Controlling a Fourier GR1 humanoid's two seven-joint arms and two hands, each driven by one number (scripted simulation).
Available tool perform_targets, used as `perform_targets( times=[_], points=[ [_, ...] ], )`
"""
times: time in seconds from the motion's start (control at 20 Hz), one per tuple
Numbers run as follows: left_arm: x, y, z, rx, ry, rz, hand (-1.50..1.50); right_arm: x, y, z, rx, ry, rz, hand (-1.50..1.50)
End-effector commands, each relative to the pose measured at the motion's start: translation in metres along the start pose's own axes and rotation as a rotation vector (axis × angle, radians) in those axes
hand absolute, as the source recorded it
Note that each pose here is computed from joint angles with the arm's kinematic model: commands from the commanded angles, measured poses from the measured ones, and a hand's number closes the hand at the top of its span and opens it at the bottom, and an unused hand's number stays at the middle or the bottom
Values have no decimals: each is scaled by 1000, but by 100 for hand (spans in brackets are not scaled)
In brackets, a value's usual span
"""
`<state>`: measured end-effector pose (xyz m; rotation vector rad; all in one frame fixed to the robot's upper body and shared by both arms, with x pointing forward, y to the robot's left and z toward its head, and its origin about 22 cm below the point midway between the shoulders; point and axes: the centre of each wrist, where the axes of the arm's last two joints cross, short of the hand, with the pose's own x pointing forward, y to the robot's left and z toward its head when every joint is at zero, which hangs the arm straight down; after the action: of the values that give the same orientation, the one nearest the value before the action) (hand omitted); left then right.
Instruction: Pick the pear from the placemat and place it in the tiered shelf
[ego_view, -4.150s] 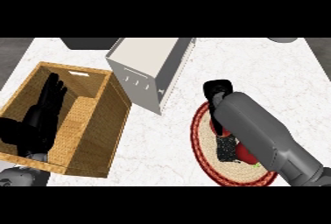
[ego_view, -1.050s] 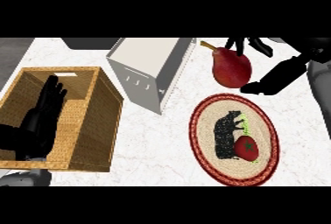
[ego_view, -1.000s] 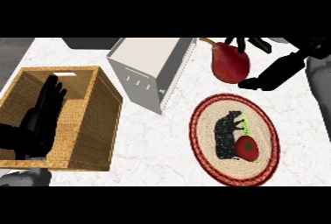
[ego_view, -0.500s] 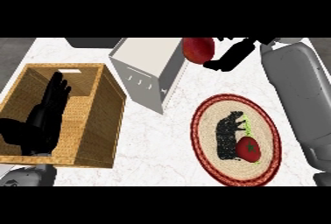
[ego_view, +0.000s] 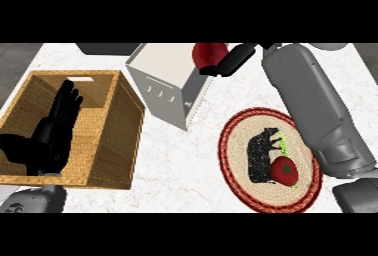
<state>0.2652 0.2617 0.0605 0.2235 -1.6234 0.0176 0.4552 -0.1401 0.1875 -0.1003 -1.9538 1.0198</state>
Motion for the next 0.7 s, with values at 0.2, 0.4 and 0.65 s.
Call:
perform_targets(
  times=[0.2, 0.4, 0.65],
  points=[
    [-5, -6, 4, -16, -2, 5, 0, -5, 26, -22, 22, -9, 92, 150],
    [10, 0, -1, -24, 3, 2, 0, -19, 44, -18, -19, 83, -121, 150],
    [-4, -9, 7, -19, -5, 10, 0, -18, 53, -22, 67, 102, -91, -150]
  ],
)
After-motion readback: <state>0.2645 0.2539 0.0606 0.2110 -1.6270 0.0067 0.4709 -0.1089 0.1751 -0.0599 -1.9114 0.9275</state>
